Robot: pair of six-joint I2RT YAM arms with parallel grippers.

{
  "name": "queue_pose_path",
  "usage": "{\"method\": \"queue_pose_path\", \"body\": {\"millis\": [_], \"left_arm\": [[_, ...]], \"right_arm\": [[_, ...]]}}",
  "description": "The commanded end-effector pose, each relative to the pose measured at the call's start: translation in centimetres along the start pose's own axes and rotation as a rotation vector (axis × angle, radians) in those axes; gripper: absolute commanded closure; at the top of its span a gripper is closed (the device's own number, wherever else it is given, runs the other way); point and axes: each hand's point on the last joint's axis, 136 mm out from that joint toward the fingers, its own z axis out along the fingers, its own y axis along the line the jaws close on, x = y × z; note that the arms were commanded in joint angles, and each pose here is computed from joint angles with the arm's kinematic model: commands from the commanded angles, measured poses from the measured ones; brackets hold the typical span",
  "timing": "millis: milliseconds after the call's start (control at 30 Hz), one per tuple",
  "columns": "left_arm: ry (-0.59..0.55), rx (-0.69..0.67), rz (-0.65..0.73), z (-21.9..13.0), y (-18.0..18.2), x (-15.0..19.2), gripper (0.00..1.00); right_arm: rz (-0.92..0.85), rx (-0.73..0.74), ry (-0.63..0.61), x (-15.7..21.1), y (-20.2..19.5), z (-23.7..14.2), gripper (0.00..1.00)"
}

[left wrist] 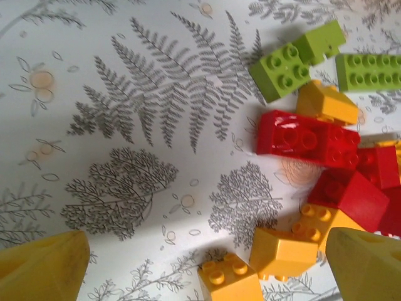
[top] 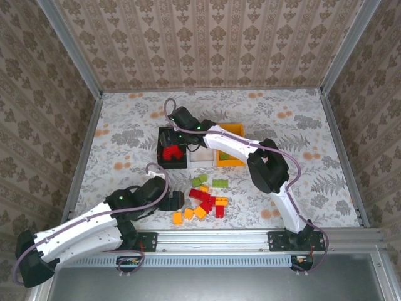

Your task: Sort the legos into containers by color

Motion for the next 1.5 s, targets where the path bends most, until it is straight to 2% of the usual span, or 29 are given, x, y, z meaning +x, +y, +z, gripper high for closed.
{"method": "queue_pose_path", "body": {"millis": [0,200,367,700,933,1100,1200,1333,1467], "left_arm": [[0.067,0.008,-0.011,0.3,0.0,1.8,0.02],[0.172,0.000,0.027,1.5,-0.4,5.6,0.07],[0.211,-0.032,0.053,2.9,-0.6,7.5,0.18],[0.235,-0.086,0.078,4.4,-0.6,7.8,0.44],[0.227,-0.115,0.088,4.1,-0.5,7.4,0.64],[0.166,-0.096,0.107,2.4,-1.7,4.6,0.68],[0.106,-0.060,0.114,1.2,-3.0,1.3,0.69],[0.014,-0.007,0.138,0.8,-5.5,-4.8,0.71],[-0.058,0.018,0.168,2.0,-7.8,-11.5,0.71]], "right_arm": [[-0.009,-0.065,-0.059,-2.4,2.4,-3.3,0.29],[0.011,-0.051,-0.106,-1.8,1.0,-6.6,0.28],[0.051,-0.020,-0.121,-0.8,-1.5,-8.3,0.28],[0.080,-0.006,-0.164,-0.2,-3.5,-11.4,0.28],[0.104,0.001,-0.195,0.0,-4.4,-13.2,0.28],[0.131,0.019,-0.225,0.7,-5.5,-15.5,0.28],[0.164,0.047,-0.241,1.9,-7.0,-17.1,0.28],[0.230,0.097,-0.234,4.6,-9.9,-18.8,0.28],[0.256,0.159,-0.227,7.5,-12.2,-20.5,0.28]]}}
